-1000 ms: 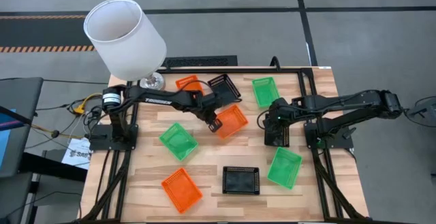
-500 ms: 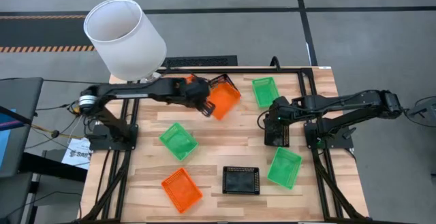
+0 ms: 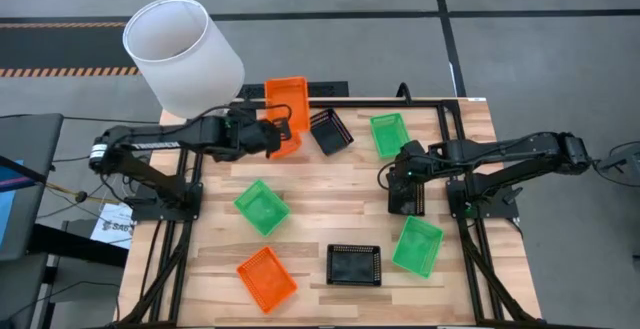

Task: Stack baskets by color
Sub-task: Stack the middle orange bin on top of the top orange bin

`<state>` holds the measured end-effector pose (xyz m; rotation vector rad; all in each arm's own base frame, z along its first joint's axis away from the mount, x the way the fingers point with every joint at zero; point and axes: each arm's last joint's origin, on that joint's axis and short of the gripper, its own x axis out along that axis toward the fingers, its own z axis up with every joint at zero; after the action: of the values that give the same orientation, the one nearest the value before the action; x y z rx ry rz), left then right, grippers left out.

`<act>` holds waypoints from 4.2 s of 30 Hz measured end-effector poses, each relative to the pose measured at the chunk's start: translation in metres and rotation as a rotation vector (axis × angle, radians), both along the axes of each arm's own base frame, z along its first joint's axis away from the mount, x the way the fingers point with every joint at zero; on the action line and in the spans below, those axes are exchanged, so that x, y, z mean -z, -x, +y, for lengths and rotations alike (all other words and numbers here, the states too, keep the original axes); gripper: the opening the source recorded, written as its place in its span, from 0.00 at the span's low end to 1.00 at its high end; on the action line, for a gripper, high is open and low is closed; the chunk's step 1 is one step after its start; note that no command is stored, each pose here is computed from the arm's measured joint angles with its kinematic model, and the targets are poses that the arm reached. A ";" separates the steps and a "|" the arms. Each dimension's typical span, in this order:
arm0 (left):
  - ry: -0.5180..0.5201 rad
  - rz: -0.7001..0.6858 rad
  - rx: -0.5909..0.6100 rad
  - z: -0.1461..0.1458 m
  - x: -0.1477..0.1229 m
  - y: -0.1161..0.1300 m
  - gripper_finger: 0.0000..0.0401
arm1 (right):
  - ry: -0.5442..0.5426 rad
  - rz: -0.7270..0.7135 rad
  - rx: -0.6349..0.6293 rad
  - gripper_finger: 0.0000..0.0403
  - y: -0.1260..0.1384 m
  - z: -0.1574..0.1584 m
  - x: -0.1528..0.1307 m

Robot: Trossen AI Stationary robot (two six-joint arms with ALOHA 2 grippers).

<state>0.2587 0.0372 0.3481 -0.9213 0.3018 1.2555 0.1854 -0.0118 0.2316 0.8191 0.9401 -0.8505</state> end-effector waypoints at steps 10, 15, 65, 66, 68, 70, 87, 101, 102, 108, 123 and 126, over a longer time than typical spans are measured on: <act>0.081 -0.029 -0.170 -0.001 0.046 0.000 0.00 | 0.001 0.001 -0.002 0.55 0.000 0.000 0.000; 0.136 -0.035 -0.195 0.004 0.073 0.000 0.00 | 0.008 0.006 -0.021 0.55 0.000 0.000 0.000; 0.225 -0.181 -0.178 0.072 0.145 0.037 0.00 | 0.032 0.013 -0.015 0.55 0.001 -0.001 0.000; 0.222 -0.175 -0.173 0.072 0.145 0.037 0.00 | 0.032 0.013 -0.015 0.55 0.001 -0.001 0.000; 0.214 -0.168 -0.169 0.072 0.145 0.037 0.00 | 0.032 0.012 -0.015 0.55 0.001 -0.001 0.000; 0.215 -0.166 -0.169 0.072 0.145 0.037 0.00 | 0.032 0.013 -0.015 0.55 0.001 -0.001 0.000; 0.235 -0.146 -0.222 0.068 0.148 0.040 0.00 | 0.033 0.013 -0.015 0.55 0.000 -0.001 0.000; 0.260 -0.119 -0.237 0.065 0.150 0.043 0.00 | 0.033 0.012 -0.017 0.55 0.000 -0.001 0.000; 0.262 -0.119 -0.234 0.065 0.150 0.042 0.00 | 0.033 0.013 -0.017 0.55 0.000 -0.001 0.000; 0.274 -0.108 -0.205 0.065 0.150 0.042 0.00 | 0.033 0.012 -0.017 0.55 0.000 -0.001 0.000; 0.315 -0.118 -0.116 0.059 0.146 0.036 0.00 | 0.034 0.013 -0.019 0.55 0.000 -0.001 0.000; 0.316 -0.119 -0.078 0.057 0.145 0.034 0.00 | 0.038 0.016 -0.027 0.55 0.001 -0.001 0.000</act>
<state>0.2244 0.0943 0.2030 -1.2840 0.3793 1.2387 0.1848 -0.0129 0.2316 0.7667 0.9446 -0.8503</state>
